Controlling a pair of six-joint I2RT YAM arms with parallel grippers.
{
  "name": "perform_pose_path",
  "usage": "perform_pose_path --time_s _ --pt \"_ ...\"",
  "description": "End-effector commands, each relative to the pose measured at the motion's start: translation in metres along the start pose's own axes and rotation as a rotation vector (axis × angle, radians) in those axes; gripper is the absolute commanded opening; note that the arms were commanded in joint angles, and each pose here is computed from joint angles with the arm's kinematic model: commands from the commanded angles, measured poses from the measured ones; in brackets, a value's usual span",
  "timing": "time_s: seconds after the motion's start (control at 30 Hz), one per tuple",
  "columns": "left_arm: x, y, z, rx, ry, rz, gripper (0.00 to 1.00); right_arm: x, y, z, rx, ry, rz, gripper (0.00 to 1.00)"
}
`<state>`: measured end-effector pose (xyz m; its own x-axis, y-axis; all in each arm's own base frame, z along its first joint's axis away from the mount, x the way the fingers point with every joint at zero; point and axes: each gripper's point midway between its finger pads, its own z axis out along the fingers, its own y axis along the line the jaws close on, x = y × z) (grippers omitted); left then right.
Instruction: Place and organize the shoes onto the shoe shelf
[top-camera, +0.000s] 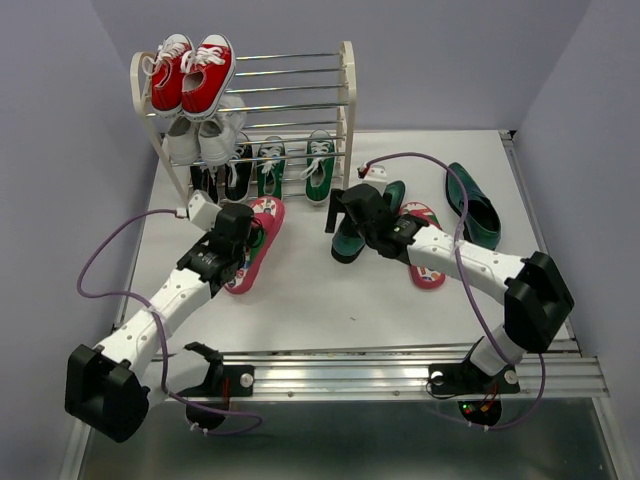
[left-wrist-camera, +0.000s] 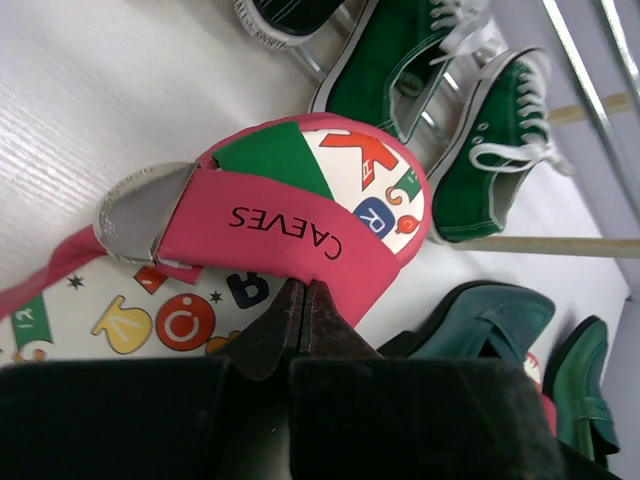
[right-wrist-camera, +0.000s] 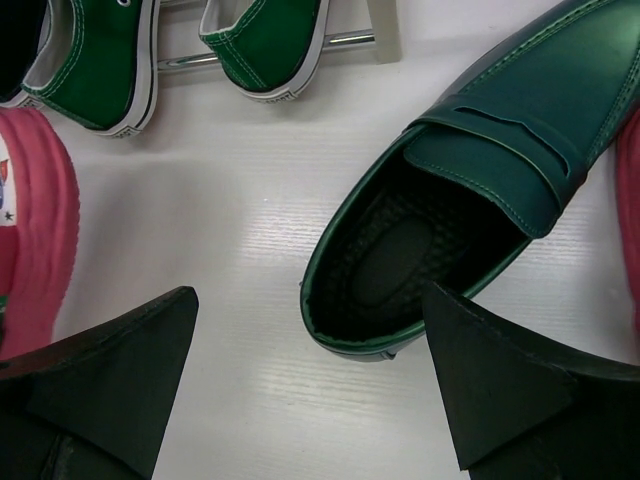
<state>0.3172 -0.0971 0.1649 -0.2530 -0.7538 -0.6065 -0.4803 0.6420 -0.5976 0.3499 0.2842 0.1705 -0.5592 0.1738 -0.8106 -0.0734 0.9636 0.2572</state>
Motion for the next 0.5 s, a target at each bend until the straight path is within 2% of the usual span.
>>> perform_pose_path --time_s 0.0,0.47 --pt "-0.049 -0.042 -0.026 0.105 -0.133 -0.106 0.0 -0.015 -0.005 -0.011 0.012 -0.055 0.029 1.0" --pt "-0.129 -0.133 -0.054 0.207 -0.308 -0.185 0.0 -0.027 -0.011 -0.018 0.035 -0.097 0.027 1.0"
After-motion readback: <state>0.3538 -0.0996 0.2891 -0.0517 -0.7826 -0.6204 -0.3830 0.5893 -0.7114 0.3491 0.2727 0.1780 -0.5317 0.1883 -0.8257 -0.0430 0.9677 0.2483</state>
